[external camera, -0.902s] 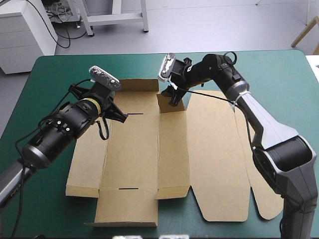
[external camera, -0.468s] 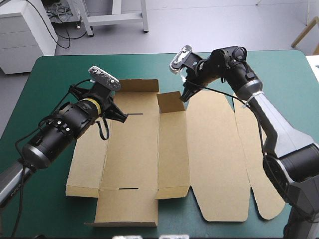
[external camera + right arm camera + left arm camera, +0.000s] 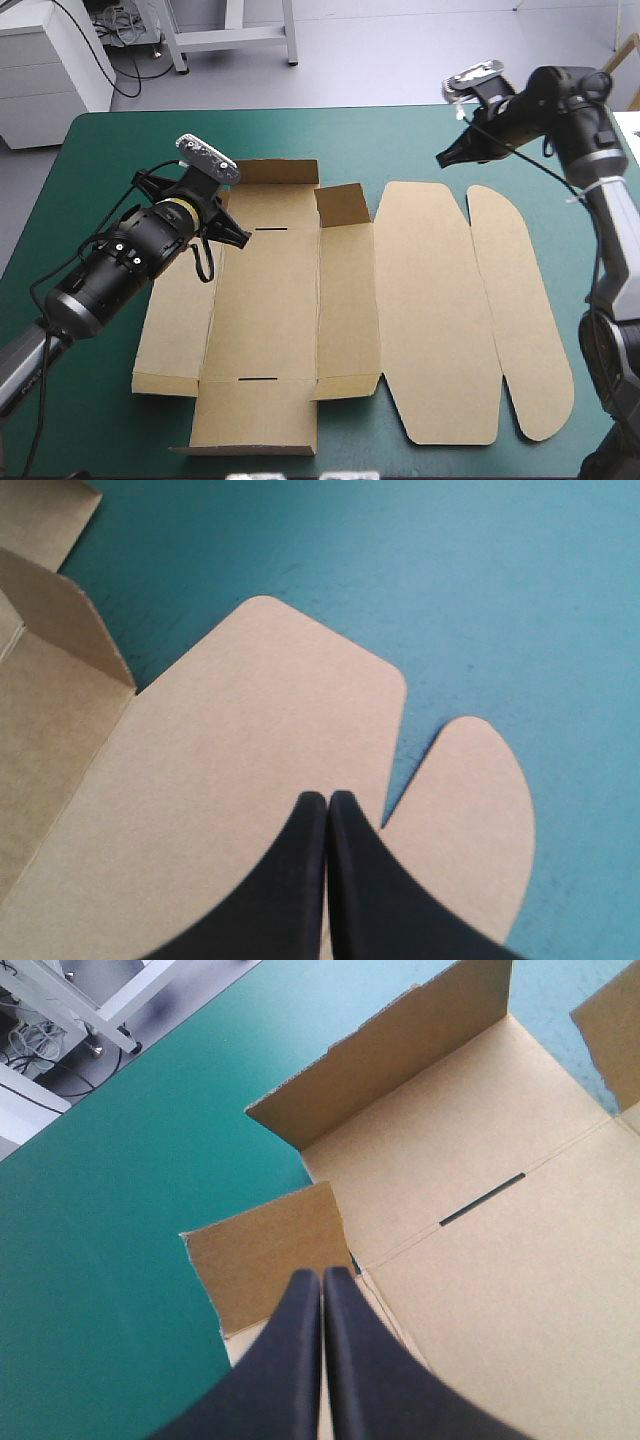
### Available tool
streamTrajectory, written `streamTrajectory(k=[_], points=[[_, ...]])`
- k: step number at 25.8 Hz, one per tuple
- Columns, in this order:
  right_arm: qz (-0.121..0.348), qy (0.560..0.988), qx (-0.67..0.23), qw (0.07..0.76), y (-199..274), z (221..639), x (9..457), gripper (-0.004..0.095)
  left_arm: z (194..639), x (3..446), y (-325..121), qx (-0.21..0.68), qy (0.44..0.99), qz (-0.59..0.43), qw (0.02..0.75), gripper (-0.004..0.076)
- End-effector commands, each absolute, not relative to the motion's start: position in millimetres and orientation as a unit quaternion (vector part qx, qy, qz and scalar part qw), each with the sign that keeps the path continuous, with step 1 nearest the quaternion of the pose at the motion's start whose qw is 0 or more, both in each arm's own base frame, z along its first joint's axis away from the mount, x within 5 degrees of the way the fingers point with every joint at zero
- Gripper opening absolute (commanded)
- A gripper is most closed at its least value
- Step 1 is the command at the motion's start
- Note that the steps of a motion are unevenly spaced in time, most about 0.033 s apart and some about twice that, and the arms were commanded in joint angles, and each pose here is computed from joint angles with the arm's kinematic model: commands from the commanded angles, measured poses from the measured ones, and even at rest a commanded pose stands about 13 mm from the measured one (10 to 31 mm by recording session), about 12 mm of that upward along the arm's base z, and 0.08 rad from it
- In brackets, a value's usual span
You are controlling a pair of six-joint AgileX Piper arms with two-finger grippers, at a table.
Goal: Fold the box
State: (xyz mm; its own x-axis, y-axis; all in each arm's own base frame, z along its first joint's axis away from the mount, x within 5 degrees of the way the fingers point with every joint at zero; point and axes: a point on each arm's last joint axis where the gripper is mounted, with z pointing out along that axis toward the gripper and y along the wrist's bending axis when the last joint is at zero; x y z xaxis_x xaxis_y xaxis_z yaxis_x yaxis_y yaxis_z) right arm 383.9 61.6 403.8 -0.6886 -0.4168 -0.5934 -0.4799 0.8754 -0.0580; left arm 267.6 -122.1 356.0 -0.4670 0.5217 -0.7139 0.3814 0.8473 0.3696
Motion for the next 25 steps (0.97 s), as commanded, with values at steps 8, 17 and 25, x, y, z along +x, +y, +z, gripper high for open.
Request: streamTrajectory(k=[8, 17, 25], points=[[0.051, 0.897, -0.115, 0.425, -9, 480, 328, -0.0019, 376, 261, -116, 0.255, 0.845, 0.092, 0.461, -0.0010], [0.033, 0.914, -0.120, 0.385, -14, 449, 290, -0.0019, 371, 258, -114, 0.214, 0.879, 0.053, 0.423, 0.0015], [0.043, 0.920, -0.100, 0.378, -11, 403, 262, -0.0019, 364, 272, -48, 0.129, 0.919, -0.100, 0.360, 0.0015]])
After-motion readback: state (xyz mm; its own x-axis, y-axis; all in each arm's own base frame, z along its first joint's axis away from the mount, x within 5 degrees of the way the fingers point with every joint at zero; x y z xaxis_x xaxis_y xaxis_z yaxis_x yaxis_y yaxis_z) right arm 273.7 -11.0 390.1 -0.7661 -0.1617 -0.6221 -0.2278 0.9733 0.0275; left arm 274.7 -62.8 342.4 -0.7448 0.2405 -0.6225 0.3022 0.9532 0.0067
